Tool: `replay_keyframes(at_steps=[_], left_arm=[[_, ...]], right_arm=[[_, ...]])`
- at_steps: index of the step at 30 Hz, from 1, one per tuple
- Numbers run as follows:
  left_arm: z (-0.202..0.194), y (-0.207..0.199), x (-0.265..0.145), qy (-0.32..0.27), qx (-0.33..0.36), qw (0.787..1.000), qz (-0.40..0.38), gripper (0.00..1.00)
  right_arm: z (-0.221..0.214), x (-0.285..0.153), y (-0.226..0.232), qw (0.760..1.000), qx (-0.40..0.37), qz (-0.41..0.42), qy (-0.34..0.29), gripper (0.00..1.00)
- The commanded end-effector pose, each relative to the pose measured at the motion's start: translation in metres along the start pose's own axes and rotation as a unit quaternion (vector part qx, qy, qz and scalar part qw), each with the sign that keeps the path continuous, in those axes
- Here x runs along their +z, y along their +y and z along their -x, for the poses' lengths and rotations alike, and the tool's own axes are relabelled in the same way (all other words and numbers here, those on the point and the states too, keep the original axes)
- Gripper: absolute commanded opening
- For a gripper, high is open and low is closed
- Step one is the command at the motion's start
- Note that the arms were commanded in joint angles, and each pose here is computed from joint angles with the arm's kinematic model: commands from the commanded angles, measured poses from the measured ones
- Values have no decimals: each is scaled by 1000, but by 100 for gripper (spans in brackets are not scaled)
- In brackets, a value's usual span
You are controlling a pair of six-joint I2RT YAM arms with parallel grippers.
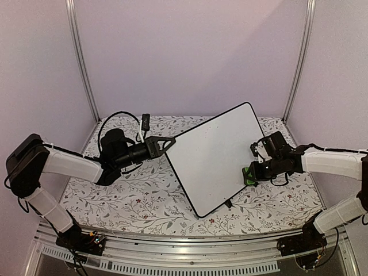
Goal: Erase the whiteboard
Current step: Erase the whiteboard at the center of the board.
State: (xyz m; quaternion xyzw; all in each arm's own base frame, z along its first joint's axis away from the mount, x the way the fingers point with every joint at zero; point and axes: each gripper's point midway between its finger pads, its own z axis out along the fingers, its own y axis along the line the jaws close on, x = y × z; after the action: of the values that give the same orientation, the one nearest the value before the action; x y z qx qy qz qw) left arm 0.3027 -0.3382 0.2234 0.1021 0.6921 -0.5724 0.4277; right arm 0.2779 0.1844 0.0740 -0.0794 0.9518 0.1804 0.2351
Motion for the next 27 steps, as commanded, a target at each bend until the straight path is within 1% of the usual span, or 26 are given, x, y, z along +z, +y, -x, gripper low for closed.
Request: replay_keyframes(at_steps=[1,8,12,16,20,25,27], left_arm=[[-51,-4,-2,94,3,995,-32,0],[-51,-4,-3,95,2,995,-31,0],[-51,-5,-3,94,3,995,-32,0],[-51,-4,-3,93,5,995,-29,0],[-50,-4,-3,93,5,995,-29,0],[-52,-3,-2,96,2,995,-30,0],[-52,-3,-2,96,2,995,-31,0]], right_arm=[[25,-5,-5,999,6,-26,-28,0],[71,-23,-32,995,27,-56,-80,0],[76,-19,-35,996,18,-54,-74,0],[57,-9,-36,998,16,-44,-46,0],[27,-2,-43,999,22,-45,-16,0],[-4,-3,-48,999,32,-42,7,0],[-4,-5,-48,999,35,-40,3,0]])
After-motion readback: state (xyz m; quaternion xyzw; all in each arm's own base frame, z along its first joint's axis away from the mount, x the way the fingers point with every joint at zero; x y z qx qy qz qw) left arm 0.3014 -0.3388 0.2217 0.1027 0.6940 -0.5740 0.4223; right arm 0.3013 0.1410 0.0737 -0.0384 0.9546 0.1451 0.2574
